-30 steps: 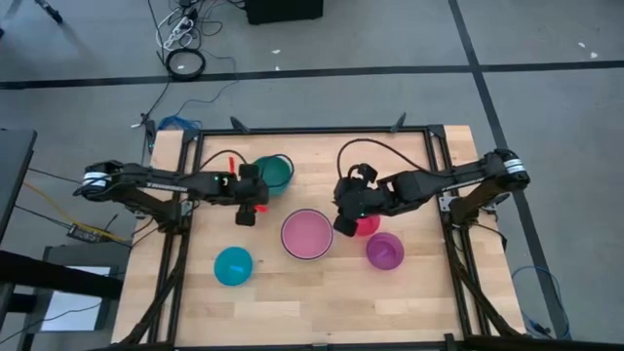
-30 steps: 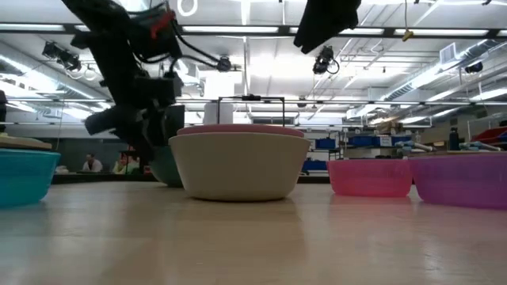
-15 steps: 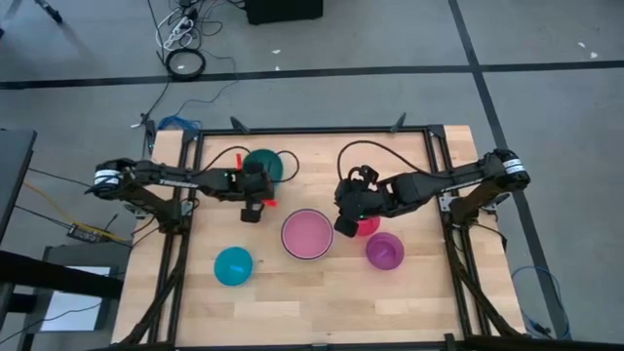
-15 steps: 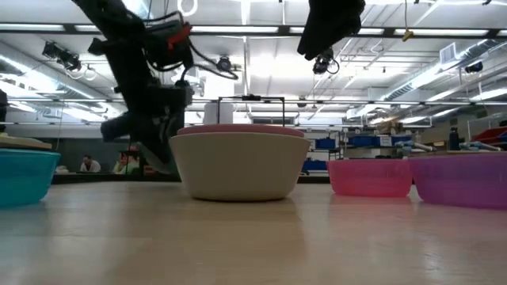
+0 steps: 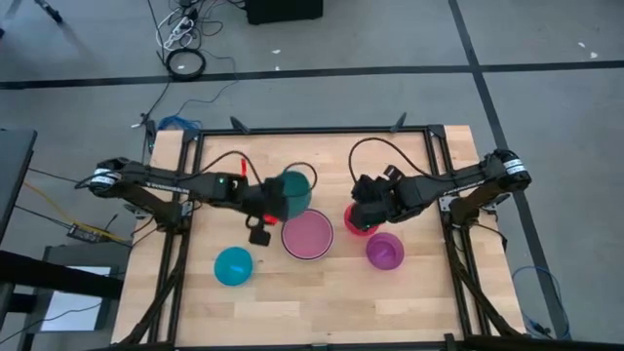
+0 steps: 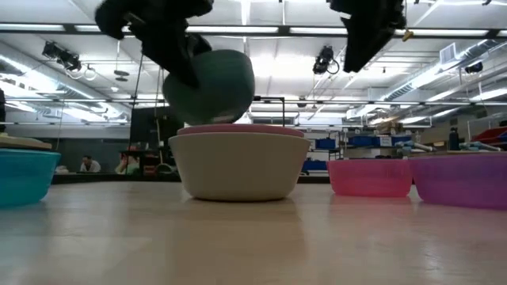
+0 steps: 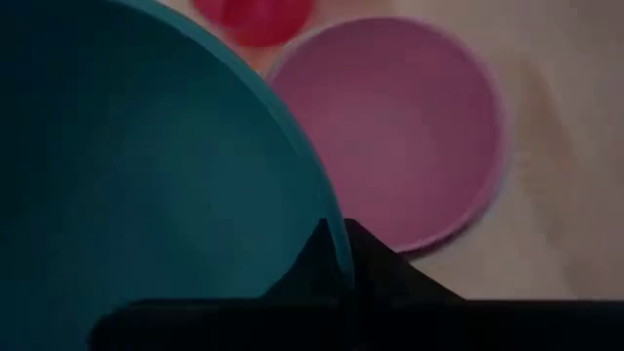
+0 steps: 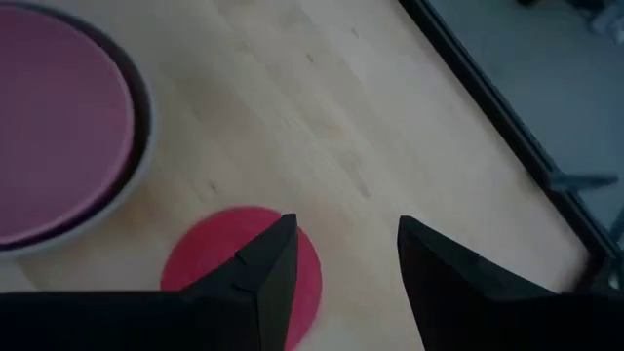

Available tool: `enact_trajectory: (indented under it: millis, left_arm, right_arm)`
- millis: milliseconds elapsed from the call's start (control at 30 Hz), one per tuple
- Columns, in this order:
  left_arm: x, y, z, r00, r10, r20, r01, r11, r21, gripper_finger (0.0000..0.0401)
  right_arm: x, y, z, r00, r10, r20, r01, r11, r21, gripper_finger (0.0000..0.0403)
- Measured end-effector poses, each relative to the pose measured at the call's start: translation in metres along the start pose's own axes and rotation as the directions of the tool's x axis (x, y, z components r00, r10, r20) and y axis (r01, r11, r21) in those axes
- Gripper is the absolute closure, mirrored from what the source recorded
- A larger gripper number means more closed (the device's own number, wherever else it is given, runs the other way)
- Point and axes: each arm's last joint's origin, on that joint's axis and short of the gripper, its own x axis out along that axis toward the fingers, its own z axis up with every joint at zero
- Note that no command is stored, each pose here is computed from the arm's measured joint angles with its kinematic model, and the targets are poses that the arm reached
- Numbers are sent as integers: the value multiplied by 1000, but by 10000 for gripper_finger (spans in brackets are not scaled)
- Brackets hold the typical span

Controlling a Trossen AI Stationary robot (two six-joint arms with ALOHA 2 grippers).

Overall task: Nest bowls inside each other
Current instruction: Stack the dark green bowl on top of the pink bowl

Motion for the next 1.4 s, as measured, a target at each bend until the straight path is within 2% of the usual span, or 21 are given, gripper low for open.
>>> enact_trajectory:
  millis: [167,333,500,733,867,1200,1400]
  left_arm:
    - [9,-24,7,999,-41,10,42,998,-52,397]
    - [18,-38,17,995,-49,83,57,994,-91,377]
    - [31,-45,21,994,-57,95,68,990,-121,368]
    - [42,-47,19,994,-94,60,105,966,-237,357]
    - [41,-48,21,990,-113,84,132,949,-285,326]
    - [39,-56,30,974,-152,166,203,912,-357,210]
    - [38,-58,35,963,-160,218,239,879,-412,188]
  right_arm:
    - [-11,7,-13,1000,1,1,-1,999,35,238]
    - [-25,18,-26,999,40,36,-43,995,86,238]
    - [-38,27,-39,995,85,54,-91,988,125,238]
    - [-53,37,-55,987,141,72,-151,975,162,238]
    - [-59,43,-60,980,181,88,-194,965,175,238]
    - [-68,50,-68,964,243,103,-259,948,186,238]
    - [-68,50,-67,964,241,110,-258,949,183,238]
